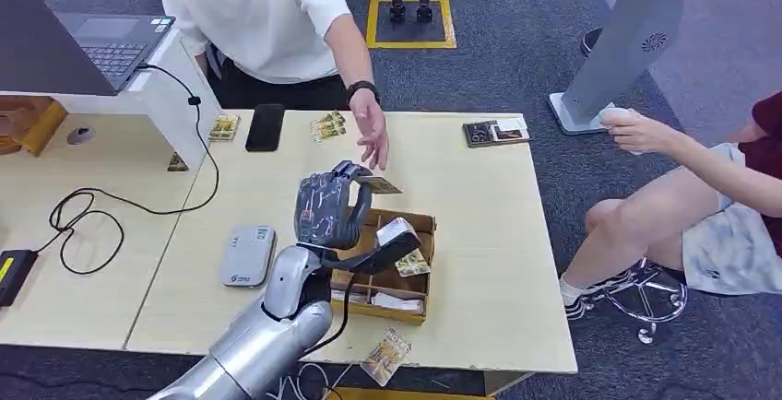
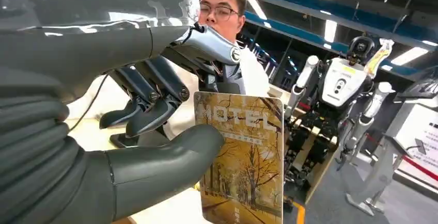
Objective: Pass the card to the sensor for recognition and then transmit it.
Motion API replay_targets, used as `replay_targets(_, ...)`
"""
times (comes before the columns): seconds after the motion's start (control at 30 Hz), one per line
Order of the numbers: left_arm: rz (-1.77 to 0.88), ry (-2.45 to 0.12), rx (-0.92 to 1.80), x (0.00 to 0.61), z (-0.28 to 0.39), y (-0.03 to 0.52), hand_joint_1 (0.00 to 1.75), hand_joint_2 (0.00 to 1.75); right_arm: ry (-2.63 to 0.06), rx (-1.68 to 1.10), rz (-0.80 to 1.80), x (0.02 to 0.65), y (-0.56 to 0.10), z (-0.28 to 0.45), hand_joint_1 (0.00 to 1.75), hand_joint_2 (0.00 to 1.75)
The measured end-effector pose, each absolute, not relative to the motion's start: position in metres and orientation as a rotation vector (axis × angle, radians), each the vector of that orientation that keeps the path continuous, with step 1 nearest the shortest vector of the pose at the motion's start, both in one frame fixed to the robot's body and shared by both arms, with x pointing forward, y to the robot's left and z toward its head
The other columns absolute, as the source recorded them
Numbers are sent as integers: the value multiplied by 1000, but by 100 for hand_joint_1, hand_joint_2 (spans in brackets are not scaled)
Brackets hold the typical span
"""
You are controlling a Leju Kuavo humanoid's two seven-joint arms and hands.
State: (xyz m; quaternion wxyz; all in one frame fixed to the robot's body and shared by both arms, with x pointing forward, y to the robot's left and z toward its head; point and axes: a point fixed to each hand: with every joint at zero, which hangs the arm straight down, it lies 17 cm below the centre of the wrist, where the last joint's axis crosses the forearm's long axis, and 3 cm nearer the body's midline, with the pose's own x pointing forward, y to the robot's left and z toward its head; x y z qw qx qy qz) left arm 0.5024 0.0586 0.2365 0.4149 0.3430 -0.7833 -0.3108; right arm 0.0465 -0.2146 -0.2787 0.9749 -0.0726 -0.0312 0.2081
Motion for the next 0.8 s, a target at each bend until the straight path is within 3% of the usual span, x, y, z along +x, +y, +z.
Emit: replay_targets(0.8,-793,-1712,903,574,216,88,175,175,-74,-142,446,51,-214,-278,0,175)
